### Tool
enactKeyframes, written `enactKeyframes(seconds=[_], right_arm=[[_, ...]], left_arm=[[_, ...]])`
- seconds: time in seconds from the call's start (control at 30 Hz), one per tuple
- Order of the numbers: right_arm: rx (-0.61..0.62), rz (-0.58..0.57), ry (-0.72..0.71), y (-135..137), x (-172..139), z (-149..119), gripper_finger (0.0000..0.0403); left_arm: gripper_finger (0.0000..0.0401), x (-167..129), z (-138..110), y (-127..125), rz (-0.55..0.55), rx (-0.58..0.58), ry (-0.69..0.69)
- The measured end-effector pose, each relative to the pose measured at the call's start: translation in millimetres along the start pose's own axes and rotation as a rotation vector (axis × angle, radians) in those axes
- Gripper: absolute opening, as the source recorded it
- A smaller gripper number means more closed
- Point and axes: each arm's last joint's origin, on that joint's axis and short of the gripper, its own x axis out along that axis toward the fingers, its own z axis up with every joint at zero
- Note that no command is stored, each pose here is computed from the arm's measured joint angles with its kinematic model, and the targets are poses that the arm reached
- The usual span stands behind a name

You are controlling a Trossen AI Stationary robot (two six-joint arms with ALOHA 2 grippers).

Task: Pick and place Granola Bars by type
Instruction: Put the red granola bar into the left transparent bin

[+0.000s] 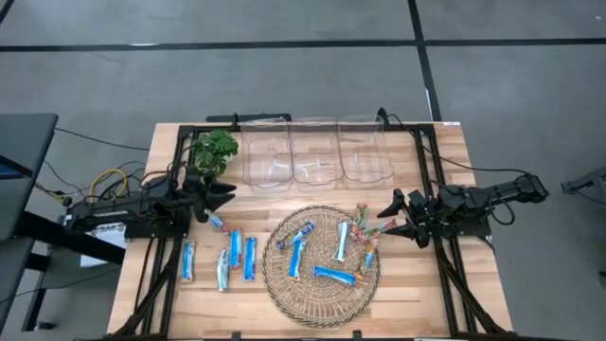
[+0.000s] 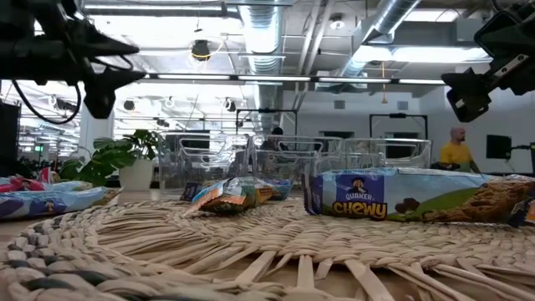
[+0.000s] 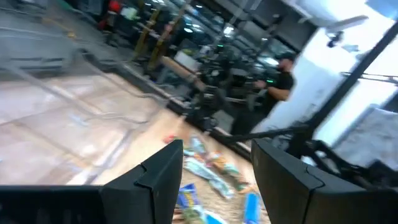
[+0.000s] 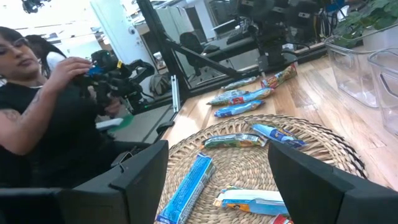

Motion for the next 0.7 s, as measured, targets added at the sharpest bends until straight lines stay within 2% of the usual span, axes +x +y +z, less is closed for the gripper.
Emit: enactKeyframes(seconds=[0.1, 0.27, 0.37, 0.57, 0.7], right_arm=[[0.0, 0.0, 0.0, 0, 0, 0, 0.0271], [0.0, 0.0, 0.0, 0, 0, 0, 0.0271], [0.0, 0.001, 0.0, 0, 0, 0, 0.0271], [0.0, 0.001, 0.0, 0, 0, 0, 0.0271], [0.0, 0.001, 0.0, 0, 0, 0, 0.0271]], left_arm=[[0.0183, 0, -4, -1, -0.06, 0.072, 0.071], [0.0183, -1, -7, -3, -0.162, 0.258, 0.144], [0.0183, -1, -7, -3, -0.18, 0.271, 0.151], [0.0183, 1, -8, 0, -0.098, 0.318, 0.148], [0.0183, 4, -12, 6, 0.014, 0.377, 0.232]])
